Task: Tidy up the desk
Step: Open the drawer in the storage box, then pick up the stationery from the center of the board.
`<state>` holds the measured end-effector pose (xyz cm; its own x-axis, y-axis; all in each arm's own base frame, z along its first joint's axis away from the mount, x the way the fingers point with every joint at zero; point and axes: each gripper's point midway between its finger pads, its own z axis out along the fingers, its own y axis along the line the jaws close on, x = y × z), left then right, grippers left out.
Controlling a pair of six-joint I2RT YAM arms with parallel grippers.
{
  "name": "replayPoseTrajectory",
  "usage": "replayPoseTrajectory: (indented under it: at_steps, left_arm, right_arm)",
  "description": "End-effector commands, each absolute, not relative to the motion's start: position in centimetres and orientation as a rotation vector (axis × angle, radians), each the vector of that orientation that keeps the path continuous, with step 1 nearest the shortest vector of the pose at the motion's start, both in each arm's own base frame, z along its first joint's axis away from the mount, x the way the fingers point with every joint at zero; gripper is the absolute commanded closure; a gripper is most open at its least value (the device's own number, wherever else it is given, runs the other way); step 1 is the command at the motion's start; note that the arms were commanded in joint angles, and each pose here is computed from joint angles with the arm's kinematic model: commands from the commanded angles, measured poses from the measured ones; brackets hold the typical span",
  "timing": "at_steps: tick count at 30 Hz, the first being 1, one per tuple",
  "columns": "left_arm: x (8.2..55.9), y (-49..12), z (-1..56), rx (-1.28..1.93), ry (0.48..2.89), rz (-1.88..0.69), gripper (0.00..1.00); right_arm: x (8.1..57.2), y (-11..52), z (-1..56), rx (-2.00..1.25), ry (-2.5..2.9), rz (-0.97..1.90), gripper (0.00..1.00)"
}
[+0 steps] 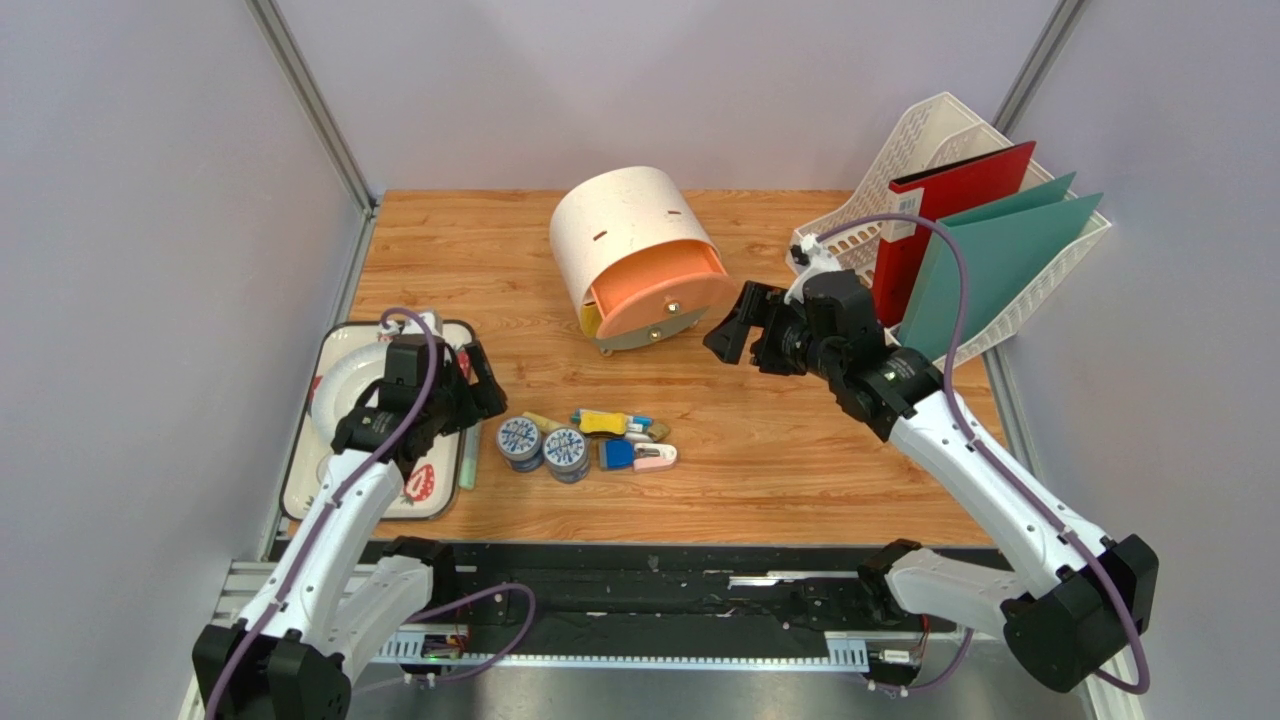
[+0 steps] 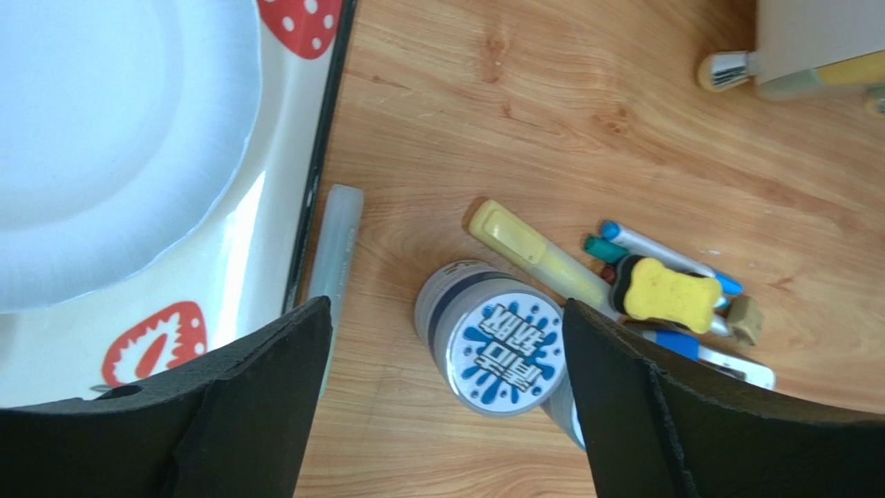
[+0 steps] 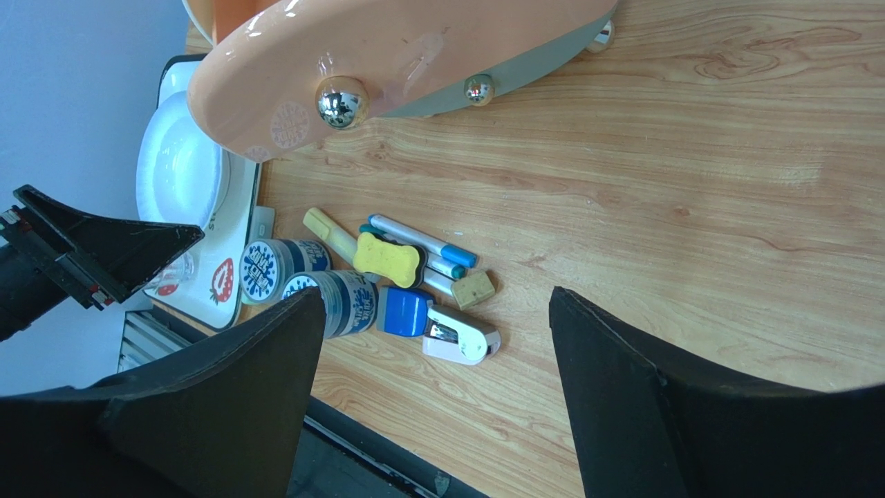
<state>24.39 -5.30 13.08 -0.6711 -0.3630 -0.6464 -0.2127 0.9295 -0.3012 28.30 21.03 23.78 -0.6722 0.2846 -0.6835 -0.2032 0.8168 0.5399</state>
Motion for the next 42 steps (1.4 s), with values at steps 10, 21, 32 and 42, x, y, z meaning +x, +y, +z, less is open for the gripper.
replayPoseTrajectory:
  at_steps: [10, 21, 32, 42]
  left_arm:
    - [24.2, -3.5, 9.3, -0.562, 2.398, -0.116, 0.26]
    - [24.3, -2.4, 7.5, -0.635, 2.421, -0.102, 0.39]
    - [24.3, -3.1, 5.3, -0.627, 2.478, -0.139, 0.42]
    - [24.6, -3.2, 4.6, -0.63, 2.505, -0.127, 0.42]
  right_arm:
    - [28.8, 21.1, 22.8, 0.041, 2.195, 0.733, 0.17]
    - [28.9, 21.3, 22.4, 0.033, 2.21, 0.73, 0.17]
    - [28.9, 21.4, 21.7, 0.03, 2.233, 0.728, 0.17]
    - [28.9, 21.5, 21.2, 0.032, 2.243, 0.729, 0.18]
